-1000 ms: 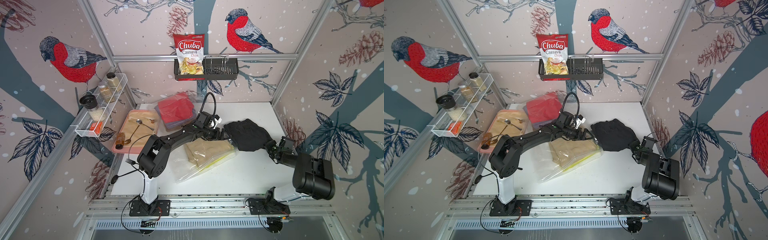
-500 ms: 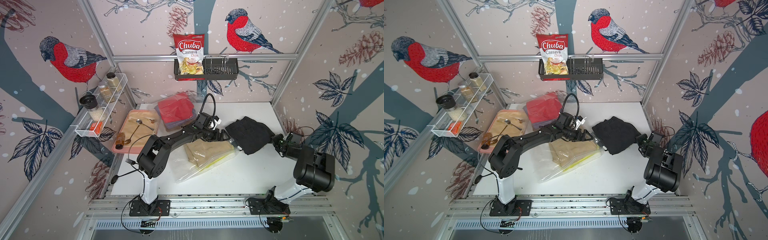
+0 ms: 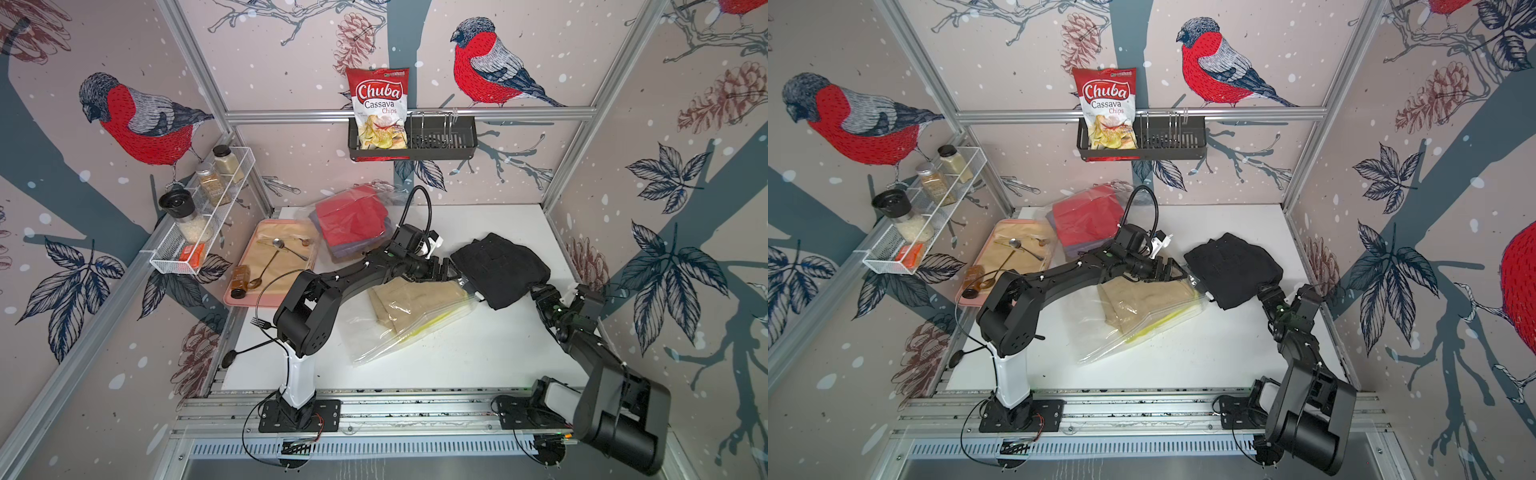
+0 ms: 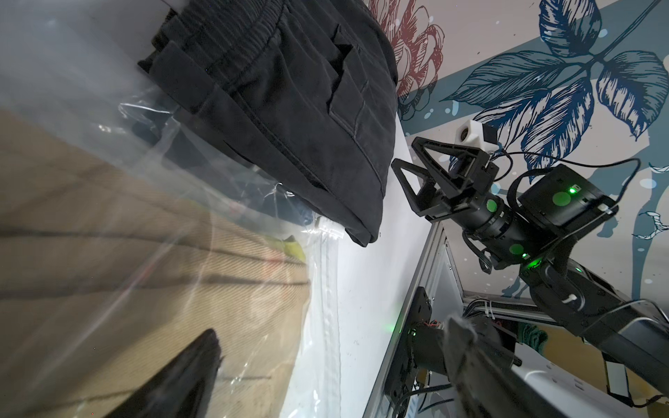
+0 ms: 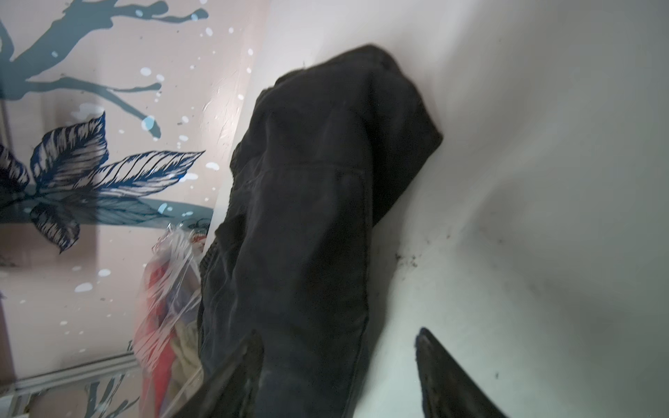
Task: Take the trousers out of the vacuum bag
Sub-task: Place the trousers at the center of the board.
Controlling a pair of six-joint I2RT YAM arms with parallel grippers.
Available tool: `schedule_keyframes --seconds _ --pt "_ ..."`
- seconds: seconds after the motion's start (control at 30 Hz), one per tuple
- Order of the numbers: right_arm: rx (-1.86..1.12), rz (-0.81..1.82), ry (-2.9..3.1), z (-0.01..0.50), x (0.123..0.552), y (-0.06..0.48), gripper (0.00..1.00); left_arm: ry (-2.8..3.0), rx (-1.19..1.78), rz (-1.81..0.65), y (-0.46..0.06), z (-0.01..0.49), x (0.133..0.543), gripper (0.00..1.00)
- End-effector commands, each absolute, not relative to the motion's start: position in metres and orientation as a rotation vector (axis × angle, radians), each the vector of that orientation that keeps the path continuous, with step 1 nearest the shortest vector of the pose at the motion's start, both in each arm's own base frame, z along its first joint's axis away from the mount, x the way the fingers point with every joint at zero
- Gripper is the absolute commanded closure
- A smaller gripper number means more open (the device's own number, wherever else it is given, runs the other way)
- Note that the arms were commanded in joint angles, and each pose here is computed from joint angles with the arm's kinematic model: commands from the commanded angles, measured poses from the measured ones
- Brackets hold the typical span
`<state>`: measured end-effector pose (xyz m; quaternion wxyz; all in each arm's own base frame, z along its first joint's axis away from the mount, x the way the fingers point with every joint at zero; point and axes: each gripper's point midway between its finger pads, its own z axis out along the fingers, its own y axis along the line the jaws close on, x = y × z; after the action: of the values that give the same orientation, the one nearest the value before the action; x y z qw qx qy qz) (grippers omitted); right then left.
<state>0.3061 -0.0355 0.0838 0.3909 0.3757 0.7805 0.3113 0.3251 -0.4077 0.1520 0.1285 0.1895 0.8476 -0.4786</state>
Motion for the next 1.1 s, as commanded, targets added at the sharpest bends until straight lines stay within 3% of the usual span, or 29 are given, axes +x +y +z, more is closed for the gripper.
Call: schedule_keyframes --seconds 0.0,0.37,0.67,1.07 --pt "0.874 0.936 2.015 0.09 0.302 -0.005 0.26 2.414 0.584 -1.404 -0.408 0.16 0.326 0.02" --pt "0.783 1.051 2.108 0.079 0.301 0.055 0.23 2.409 0.584 -1.421 -0.407 0.157 0.323 0.02" --pt "0.851 0.955 2.117 0.067 0.289 0.051 0.14 2.409 0.587 -1.424 -0.406 0.155 0.321 0.02" --pt "0.849 0.974 2.093 0.063 0.305 0.051 0.18 2.411 0.584 -1.428 -0.406 0.154 0.32 0.02"
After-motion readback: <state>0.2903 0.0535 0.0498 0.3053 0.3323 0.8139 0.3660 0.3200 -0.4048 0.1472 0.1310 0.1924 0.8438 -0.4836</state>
